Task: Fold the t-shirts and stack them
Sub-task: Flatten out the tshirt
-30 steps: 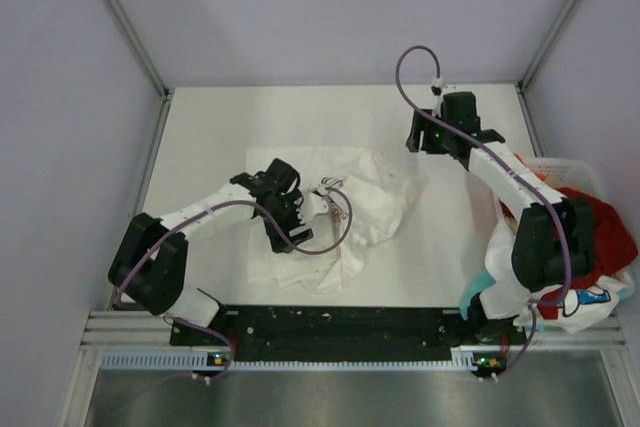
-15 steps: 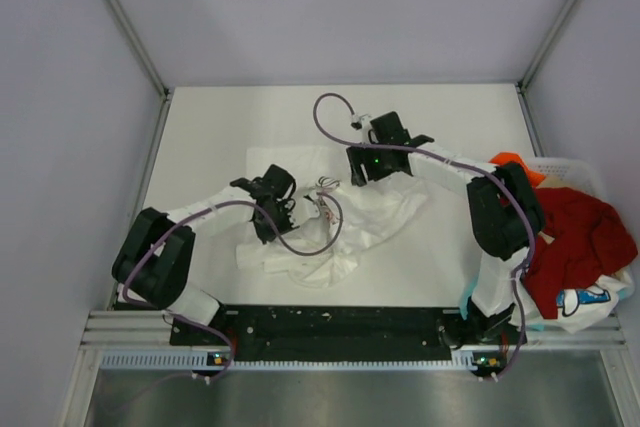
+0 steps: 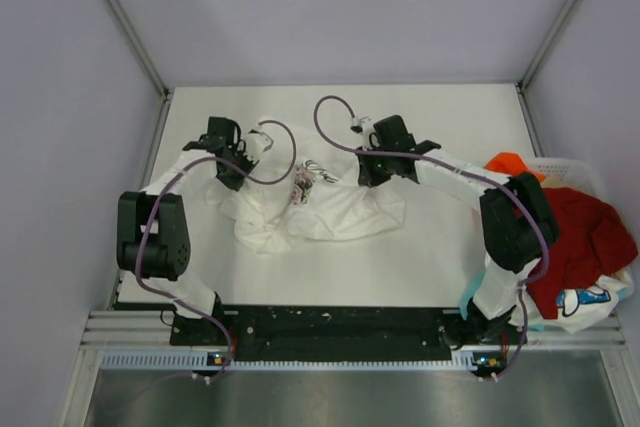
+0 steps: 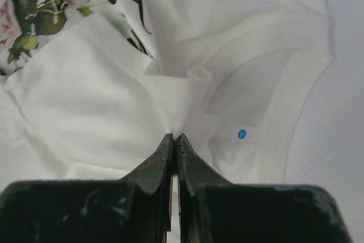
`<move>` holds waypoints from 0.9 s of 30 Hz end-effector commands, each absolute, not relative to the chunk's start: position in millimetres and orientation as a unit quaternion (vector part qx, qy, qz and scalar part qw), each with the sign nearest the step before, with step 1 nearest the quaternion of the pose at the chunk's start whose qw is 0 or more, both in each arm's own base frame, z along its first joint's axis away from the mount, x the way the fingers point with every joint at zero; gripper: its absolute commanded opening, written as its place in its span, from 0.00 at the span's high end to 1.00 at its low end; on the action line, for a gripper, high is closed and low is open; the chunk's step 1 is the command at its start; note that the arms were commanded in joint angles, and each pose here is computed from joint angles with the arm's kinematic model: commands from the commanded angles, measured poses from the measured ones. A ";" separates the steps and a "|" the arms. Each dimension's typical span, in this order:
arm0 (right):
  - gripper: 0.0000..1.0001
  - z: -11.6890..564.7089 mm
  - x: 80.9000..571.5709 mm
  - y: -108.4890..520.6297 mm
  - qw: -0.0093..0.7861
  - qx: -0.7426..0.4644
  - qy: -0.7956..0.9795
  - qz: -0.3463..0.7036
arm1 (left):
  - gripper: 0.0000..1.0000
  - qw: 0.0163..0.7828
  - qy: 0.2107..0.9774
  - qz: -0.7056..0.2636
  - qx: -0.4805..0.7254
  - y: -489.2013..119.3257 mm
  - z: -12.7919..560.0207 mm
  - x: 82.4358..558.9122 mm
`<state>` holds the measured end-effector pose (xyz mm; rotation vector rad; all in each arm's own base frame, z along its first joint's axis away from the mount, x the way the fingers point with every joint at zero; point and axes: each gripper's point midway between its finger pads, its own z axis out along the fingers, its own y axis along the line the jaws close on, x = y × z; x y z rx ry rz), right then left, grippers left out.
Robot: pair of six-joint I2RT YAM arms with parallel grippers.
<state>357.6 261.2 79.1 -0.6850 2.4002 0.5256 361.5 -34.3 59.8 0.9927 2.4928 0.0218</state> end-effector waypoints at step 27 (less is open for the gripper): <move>1.00 358.0 253.5 259.5 0.549 -0.361 0.651 0.381 | 0.44 0.217 0.731 -0.181 0.621 -138.5 63.3 230.8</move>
